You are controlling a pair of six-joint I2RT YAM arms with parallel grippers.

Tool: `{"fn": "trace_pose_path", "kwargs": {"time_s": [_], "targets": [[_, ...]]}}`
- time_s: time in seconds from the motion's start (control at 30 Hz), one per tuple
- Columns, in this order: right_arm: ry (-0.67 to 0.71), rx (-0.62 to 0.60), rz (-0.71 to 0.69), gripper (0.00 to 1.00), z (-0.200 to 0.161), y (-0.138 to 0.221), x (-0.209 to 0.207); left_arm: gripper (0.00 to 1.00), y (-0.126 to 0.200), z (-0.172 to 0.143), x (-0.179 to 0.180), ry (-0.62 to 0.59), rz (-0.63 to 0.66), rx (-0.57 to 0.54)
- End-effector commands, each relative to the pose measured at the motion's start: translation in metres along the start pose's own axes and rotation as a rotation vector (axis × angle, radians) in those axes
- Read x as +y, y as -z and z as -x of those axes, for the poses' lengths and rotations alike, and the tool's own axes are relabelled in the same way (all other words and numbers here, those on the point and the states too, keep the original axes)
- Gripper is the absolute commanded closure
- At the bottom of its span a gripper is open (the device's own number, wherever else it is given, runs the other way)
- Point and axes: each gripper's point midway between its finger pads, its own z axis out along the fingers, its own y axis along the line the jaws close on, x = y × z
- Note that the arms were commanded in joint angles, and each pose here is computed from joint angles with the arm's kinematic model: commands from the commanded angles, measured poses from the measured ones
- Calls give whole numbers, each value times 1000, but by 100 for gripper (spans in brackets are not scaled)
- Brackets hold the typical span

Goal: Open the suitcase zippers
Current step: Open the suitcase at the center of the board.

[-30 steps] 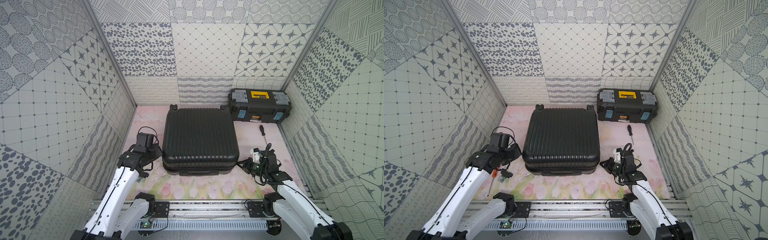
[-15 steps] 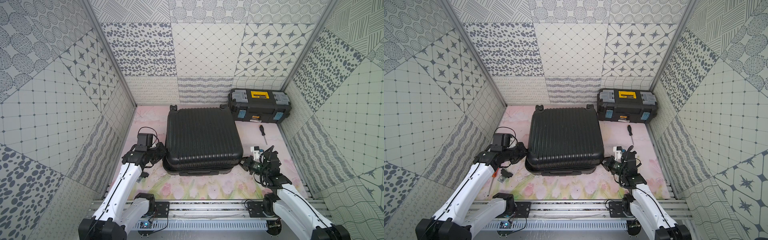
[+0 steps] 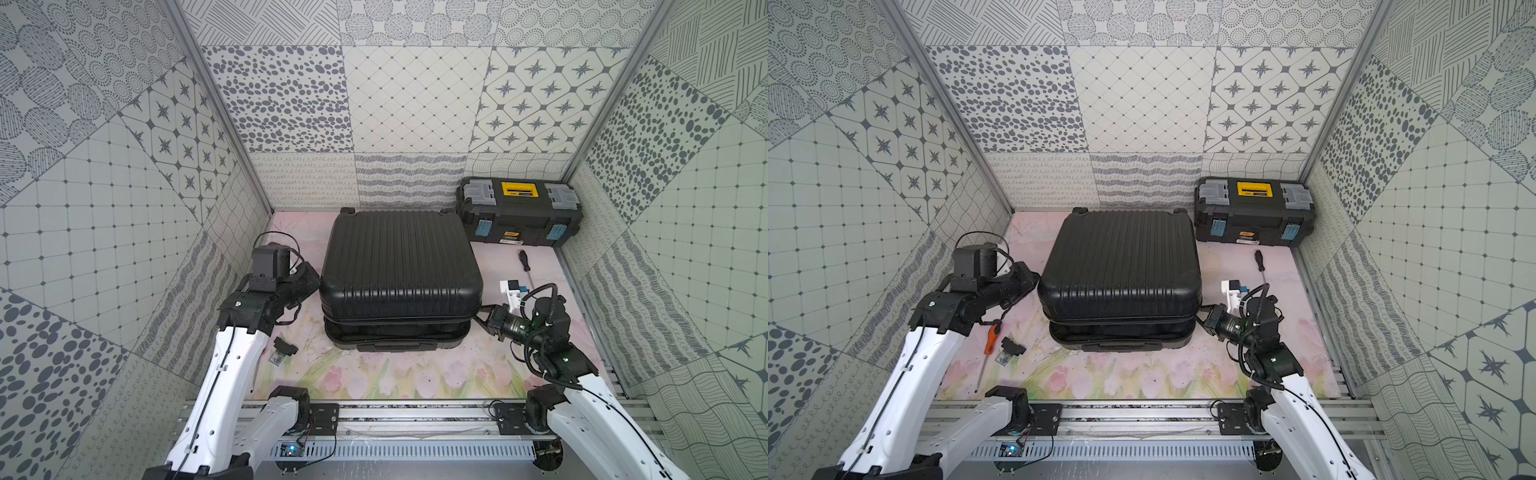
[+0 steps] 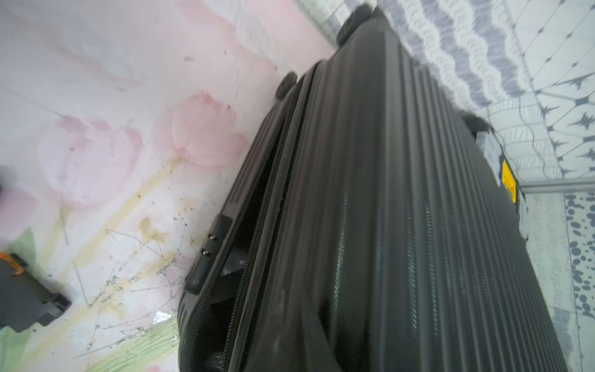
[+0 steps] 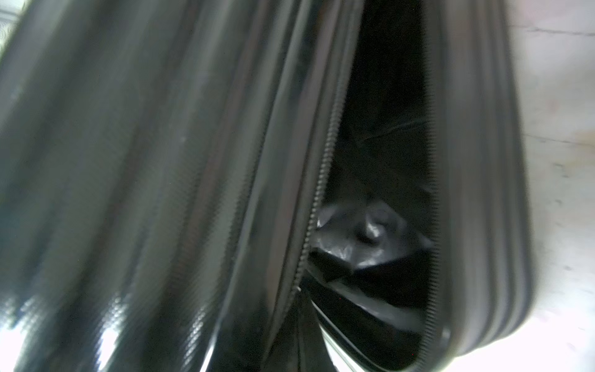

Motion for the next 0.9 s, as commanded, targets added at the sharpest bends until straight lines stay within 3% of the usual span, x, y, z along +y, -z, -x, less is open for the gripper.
{"fn": "trace_pose_path", "kwargs": {"time_s": [0.0, 0.1, 0.13, 0.17, 0.23, 0.4, 0.5, 0.6, 0.73, 0.87], "targets": [[97, -23, 89, 100, 11, -4, 42, 81, 59, 39, 16, -143, 203, -211], [109, -31, 82, 100, 19, -11, 51, 85, 86, 45, -5, -266, 166, -282], [111, -41, 84, 100, 23, -12, 54, 96, 88, 40, -16, -326, 129, -270], [113, -48, 81, 100, 26, -13, 57, 100, 89, 33, -24, -377, 99, -250], [123, -58, 73, 100, 34, -17, 62, 100, 86, 9, -41, -509, 20, -176], [135, -58, 40, 100, 47, -27, 66, 100, 85, -69, -63, -841, -187, -24], [131, -64, 21, 100, 53, -32, 64, 100, 80, -132, -68, -1014, -328, 130], [137, -79, 15, 100, 58, -34, 66, 100, 65, -192, -57, -1135, -344, 314], [144, -87, 1, 100, 62, -36, 66, 100, 40, -248, -39, -1096, -333, 445], [141, -85, -5, 100, 64, -38, 65, 100, 24, -281, -16, -1025, -351, 518]]}}
